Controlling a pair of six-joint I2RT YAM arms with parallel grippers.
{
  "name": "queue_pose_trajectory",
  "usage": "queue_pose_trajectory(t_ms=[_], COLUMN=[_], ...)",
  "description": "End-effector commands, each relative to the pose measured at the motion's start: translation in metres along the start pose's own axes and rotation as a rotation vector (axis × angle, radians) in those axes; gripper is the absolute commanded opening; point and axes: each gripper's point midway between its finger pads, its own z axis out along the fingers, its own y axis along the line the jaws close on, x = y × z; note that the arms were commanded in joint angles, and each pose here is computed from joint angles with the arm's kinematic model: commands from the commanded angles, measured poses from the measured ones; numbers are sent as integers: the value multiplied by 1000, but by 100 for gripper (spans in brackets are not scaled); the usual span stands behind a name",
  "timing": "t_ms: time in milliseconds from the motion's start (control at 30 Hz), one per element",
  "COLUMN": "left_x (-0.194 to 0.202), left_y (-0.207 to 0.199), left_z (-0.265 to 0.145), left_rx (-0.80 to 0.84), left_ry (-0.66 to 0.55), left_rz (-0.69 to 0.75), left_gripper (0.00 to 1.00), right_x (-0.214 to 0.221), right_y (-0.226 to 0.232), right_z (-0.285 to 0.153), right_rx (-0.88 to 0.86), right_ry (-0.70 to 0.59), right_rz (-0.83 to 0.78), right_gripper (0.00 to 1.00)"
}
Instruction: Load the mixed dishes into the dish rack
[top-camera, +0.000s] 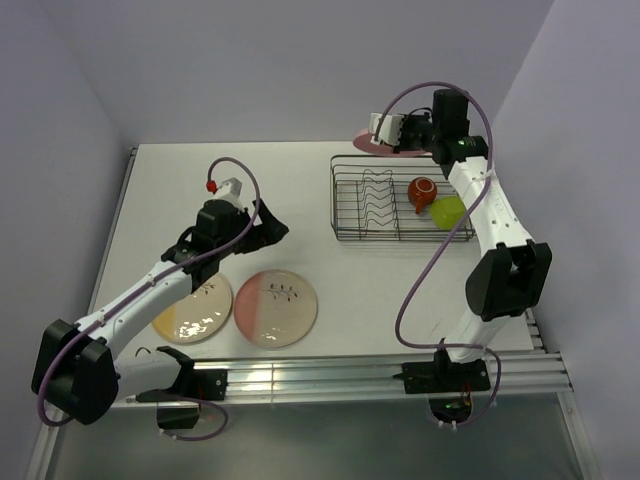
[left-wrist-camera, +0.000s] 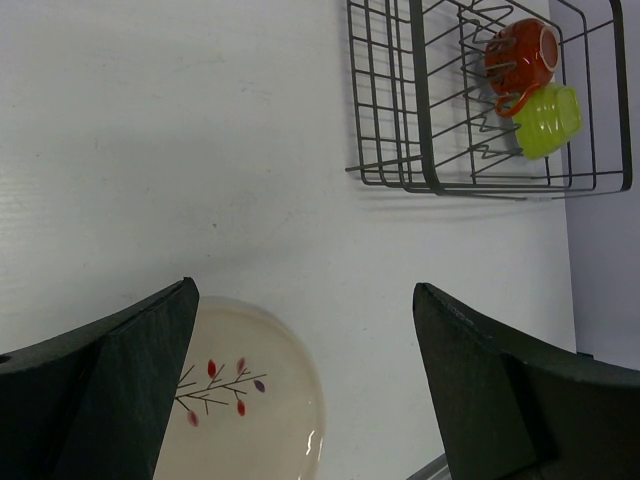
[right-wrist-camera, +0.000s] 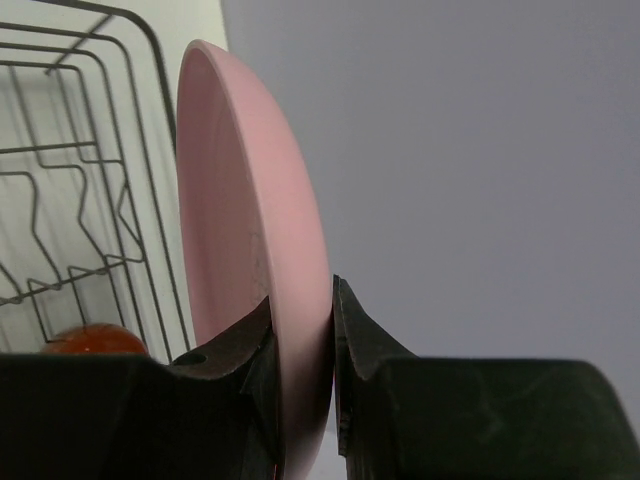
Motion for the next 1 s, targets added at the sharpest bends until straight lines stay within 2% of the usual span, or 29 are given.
queue_pose_trajectory(t_ms=[0,567,967], left_x=[-4,-1,4], left_y=[-13,-9,-6], left_z=[2,3,7], left_rx=[63,53,51], left_ry=[-22,-13,4], left_rz=[8,23,17], left_gripper=[95,95,95], right_x=[-31,-10,2], right_y=[-10,35,40], right_z=[-10,40,56], right_rx=[-23,-126,-128], right_ry=[-99,-73,-46], right_rz=[-87,-45,-38], right_gripper=[0,0,0])
